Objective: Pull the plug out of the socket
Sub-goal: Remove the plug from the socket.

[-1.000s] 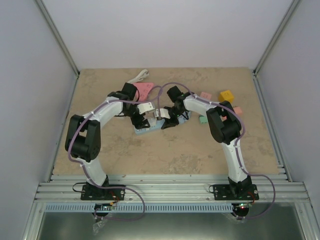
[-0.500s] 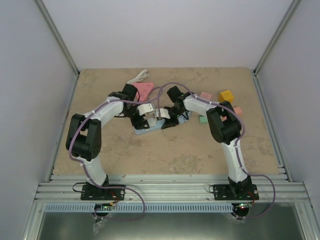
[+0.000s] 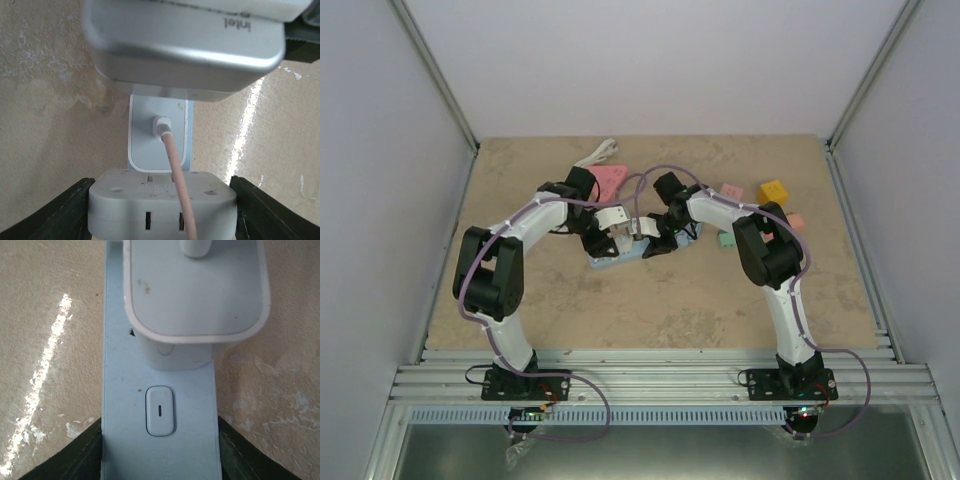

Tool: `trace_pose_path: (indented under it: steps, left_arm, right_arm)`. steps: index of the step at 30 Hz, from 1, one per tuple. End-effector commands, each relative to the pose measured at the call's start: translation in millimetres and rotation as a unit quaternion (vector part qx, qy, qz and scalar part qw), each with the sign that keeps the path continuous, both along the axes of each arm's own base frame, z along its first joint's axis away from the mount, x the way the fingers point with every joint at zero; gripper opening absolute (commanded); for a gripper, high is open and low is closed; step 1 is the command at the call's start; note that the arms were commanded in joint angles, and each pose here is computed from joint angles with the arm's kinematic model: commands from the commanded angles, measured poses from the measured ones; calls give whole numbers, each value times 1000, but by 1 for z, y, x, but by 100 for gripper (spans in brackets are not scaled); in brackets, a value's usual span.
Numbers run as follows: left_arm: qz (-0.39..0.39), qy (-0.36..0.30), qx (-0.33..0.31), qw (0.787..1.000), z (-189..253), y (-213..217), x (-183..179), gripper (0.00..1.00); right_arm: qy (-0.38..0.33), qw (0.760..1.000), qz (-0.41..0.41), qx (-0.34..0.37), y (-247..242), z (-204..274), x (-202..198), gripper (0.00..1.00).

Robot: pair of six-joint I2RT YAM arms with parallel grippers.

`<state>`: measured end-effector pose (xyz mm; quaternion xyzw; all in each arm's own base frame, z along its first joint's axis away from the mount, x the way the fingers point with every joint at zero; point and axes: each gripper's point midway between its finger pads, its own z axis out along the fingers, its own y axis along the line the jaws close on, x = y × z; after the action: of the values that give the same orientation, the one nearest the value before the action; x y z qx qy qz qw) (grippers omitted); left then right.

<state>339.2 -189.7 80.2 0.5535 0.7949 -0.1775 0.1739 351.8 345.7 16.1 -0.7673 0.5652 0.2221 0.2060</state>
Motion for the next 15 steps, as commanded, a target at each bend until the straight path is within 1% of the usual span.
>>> trace_pose_path:
  steps: [1, 3, 5, 12, 15]
  left_arm:
    - [30, -60, 33, 997, 4, 15, 21, 9]
    - [32, -89, 38, 995, 9, 16, 22, 3]
    - [29, -91, 35, 995, 10, 15, 18, 0]
    - [19, -67, 36, 997, 6, 14, 11, 0]
    - [11, -41, 15, 999, 10, 13, 10, 0]
  right_arm:
    - [14, 994, 12, -104, -31, -59, -20, 30]
    - [15, 994, 13, -106, -31, -61, -20, 30]
    - [15, 994, 12, -107, -31, -61, -20, 30]
    - [14, 994, 14, -106, -30, -60, -21, 30]
    - [13, 994, 13, -106, -30, -60, -20, 30]
